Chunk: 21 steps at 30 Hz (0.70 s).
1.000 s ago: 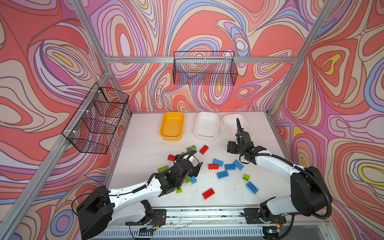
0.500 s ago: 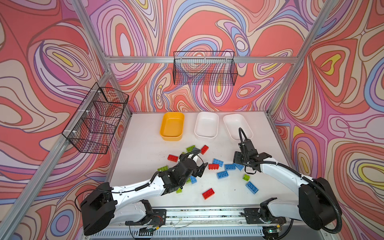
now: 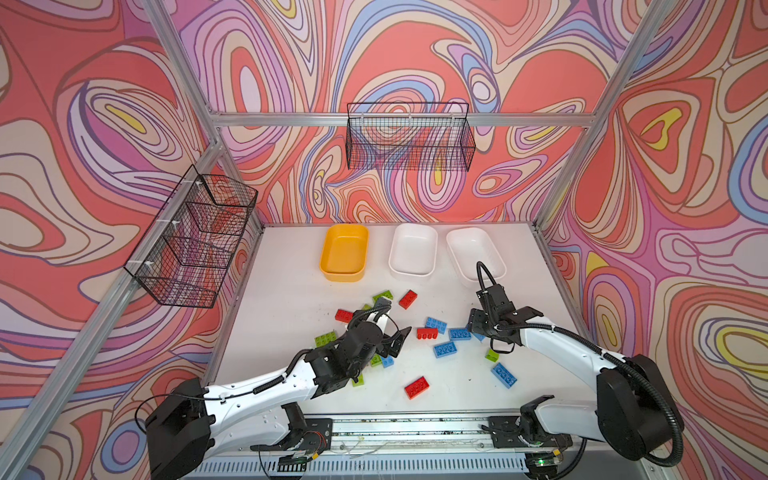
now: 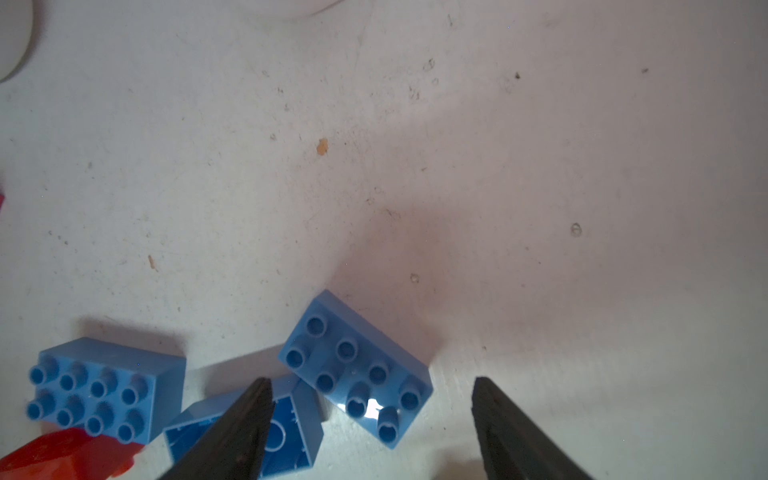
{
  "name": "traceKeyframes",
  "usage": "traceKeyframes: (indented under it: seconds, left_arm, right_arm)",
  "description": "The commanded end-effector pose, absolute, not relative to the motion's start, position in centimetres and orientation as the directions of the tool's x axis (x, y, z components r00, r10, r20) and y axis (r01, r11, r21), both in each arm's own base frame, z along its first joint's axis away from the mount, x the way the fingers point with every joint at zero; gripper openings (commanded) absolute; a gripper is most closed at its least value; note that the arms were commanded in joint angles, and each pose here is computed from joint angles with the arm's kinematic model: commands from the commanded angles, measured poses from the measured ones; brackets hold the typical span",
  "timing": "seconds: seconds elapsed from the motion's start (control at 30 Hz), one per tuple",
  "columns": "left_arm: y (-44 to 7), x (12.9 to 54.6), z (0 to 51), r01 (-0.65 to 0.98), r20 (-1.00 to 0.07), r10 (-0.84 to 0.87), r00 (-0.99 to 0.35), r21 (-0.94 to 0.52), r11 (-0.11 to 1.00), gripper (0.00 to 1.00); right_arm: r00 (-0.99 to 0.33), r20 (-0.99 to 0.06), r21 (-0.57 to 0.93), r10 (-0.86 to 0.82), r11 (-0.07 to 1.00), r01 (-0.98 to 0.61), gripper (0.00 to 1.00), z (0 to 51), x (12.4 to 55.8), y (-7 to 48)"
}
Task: Sort the legos into containers by color
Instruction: 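Reach the right gripper to a light-blue brick while the left arm extends, then close the right gripper on the light-blue brick and lift it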
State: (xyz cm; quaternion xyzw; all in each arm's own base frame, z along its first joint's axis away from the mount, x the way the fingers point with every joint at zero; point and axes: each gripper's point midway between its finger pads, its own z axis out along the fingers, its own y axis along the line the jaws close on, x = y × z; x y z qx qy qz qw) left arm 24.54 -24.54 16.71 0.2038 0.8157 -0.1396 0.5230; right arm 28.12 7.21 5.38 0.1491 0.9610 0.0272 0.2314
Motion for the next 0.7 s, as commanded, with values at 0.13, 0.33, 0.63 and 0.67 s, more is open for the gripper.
traceKeyframes:
  seconds: [0.13, 0.33, 0.63, 0.67]
  left_arm:
    - [-24.5, 24.6, 16.7, 0.48, -0.916, 0.189, -0.354, -0.005, 0.877, 1.0]
    - [-24.4, 24.3, 15.0, 0.487, -0.902, 0.217, -0.373, 0.009, 0.874, 1.0]
    - [-24.4, 24.3, 14.9, 0.489, -0.9, 0.22, -0.376, 0.009, 0.872, 1.0]
    - [-24.4, 24.3, 14.9, 0.488, -0.899, 0.222, -0.377, 0.011, 0.873, 1.0]
  right_arm:
    - [-0.859, -0.39, 0.138, 0.33, 0.944, 0.3, 0.81, 3.7, 27.7, 7.7]
    - [-0.856, -0.388, 0.142, 0.342, 0.94, 0.311, 0.81, 3.2, 28.0, 7.8]
    - [-0.838, -0.408, 0.131, 0.361, 0.932, 0.338, 0.81, 2.6, 28.4, 7.3]
    - [-0.839, -0.409, 0.123, 0.358, 0.933, 0.338, 0.81, 2.5, 28.4, 7.2]
